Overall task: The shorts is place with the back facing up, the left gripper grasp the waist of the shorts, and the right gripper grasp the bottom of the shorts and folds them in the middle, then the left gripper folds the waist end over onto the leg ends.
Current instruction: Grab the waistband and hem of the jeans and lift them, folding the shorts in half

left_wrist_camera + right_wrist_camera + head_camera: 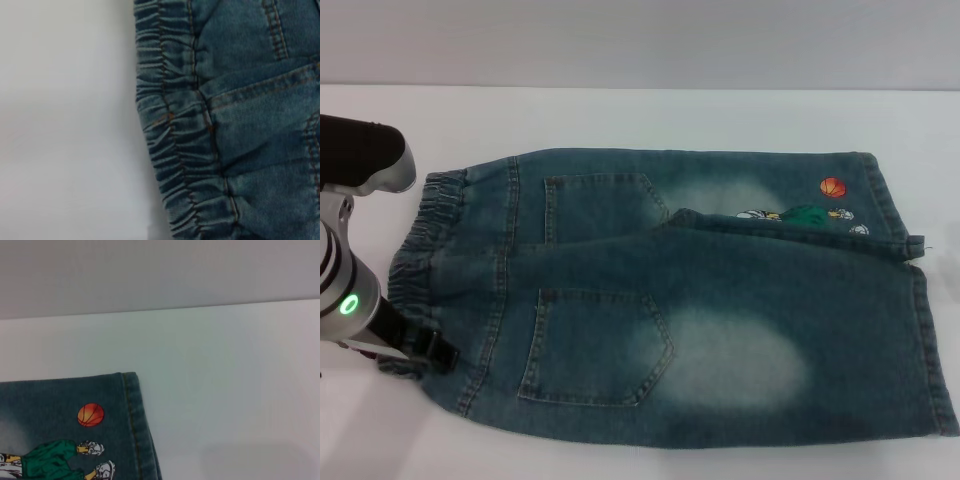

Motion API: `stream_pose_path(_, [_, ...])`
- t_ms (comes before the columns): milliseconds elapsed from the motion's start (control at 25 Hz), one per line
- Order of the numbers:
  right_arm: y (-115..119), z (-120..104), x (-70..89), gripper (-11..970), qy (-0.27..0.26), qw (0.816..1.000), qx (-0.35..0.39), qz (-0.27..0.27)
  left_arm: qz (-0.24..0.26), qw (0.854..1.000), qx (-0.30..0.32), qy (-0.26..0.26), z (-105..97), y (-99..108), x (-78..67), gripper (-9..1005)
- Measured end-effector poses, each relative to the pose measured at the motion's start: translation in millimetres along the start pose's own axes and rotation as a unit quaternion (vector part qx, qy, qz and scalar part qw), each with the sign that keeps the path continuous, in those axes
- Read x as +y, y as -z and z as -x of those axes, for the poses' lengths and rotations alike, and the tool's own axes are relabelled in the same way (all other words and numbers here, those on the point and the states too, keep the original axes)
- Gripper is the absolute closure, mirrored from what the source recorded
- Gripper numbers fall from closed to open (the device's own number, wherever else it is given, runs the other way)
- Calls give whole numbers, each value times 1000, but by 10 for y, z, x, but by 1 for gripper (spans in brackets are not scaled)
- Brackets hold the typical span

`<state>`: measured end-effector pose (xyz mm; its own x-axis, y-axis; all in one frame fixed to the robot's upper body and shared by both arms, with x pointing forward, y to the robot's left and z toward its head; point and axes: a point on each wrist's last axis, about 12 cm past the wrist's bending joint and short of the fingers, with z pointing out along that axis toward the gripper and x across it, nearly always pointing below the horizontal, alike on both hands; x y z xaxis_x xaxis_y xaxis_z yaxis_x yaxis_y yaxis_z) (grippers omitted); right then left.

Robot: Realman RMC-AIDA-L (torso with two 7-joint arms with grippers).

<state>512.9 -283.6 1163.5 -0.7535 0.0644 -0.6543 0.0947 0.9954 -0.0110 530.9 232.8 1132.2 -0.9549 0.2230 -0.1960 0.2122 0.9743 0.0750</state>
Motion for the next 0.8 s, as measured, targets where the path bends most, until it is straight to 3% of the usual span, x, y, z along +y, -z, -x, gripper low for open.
stream_pose_path(800, [6, 40, 16, 374, 4, 1000, -4, 1, 4, 1000, 2, -2, 17, -34, 27, 268])
